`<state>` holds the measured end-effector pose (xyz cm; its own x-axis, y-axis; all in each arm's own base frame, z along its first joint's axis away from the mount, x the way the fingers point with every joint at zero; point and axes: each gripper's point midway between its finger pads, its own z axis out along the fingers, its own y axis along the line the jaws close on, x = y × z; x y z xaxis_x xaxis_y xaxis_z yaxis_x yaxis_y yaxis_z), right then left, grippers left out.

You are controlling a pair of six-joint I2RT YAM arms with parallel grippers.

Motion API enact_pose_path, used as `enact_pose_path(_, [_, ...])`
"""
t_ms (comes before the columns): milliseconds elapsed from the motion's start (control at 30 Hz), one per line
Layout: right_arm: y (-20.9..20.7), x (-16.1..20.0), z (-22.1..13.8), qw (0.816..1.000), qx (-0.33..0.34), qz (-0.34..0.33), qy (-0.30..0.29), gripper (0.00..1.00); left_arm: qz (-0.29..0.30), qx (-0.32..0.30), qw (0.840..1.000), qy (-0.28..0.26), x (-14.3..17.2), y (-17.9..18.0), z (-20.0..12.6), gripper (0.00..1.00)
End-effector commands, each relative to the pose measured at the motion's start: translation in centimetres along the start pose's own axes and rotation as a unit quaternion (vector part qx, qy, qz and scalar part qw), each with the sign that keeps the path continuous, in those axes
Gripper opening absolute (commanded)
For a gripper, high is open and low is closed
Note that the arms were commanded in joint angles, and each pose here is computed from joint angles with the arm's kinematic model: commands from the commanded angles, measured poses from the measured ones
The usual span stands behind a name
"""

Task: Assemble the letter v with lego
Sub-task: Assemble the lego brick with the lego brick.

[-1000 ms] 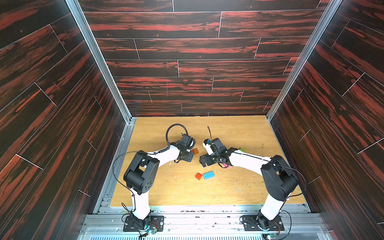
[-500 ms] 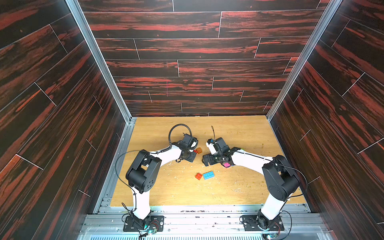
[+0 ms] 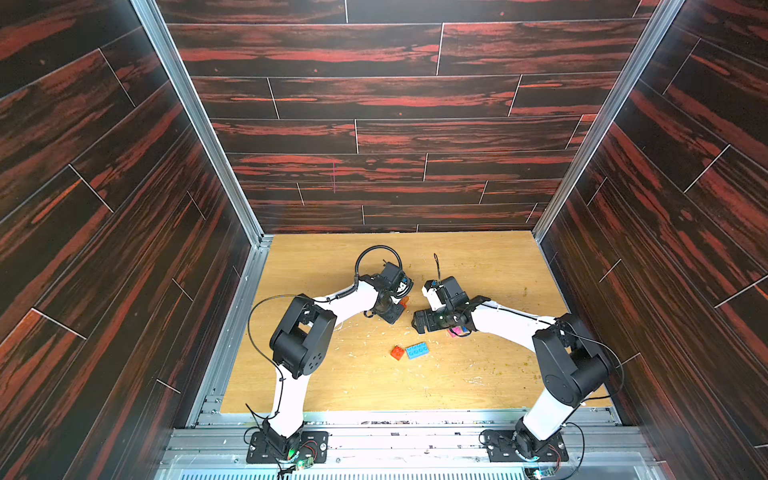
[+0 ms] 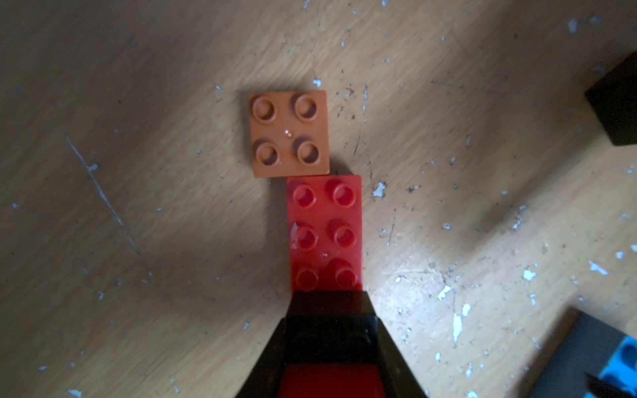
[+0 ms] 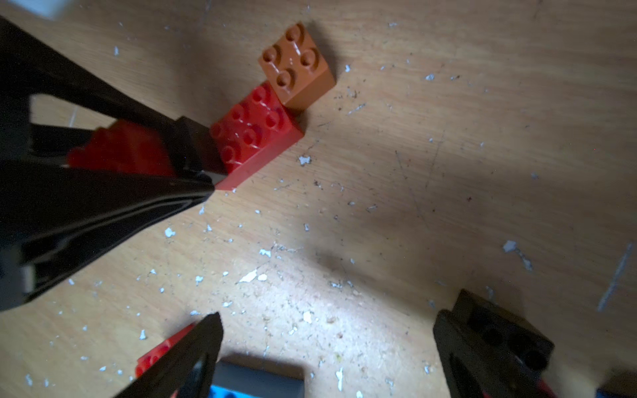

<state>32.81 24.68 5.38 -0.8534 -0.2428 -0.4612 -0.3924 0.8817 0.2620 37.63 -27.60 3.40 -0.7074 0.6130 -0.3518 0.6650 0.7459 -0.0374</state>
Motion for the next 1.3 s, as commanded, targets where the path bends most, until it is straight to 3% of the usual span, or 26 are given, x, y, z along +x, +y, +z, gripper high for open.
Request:
enact_pose_path(0, [0.2, 0.4, -0.5, 1.0, -0.011, 0.007, 0.001, 0.98, 0.016, 0.012, 0.98, 0.2, 10.7, -1.0, 2.8, 0.29])
enact_pose_path(433, [0.2, 0.5, -0.3, 1.0, -0.02, 0.01, 0.003, 0.98, -0.042, -0.043, 0.976, 0.21, 11.9, 0.0, 4.2, 0.29])
enact_pose_path(833, [0.1, 0.6, -0.4, 1.0, -0.024, 0.013, 0.002, 0.98, -0.087, 0.006, 0.977, 0.193, 11.6, -1.9, 5.2, 0.29])
enact_pose_path(1267, [-0.2, 0.7, -0.6, 1.0, -0.021, 0.018, 0.002, 0.98, 0.027, 0.061, 0.976, 0.208, 10.0, -2.9, 2.6, 0.3])
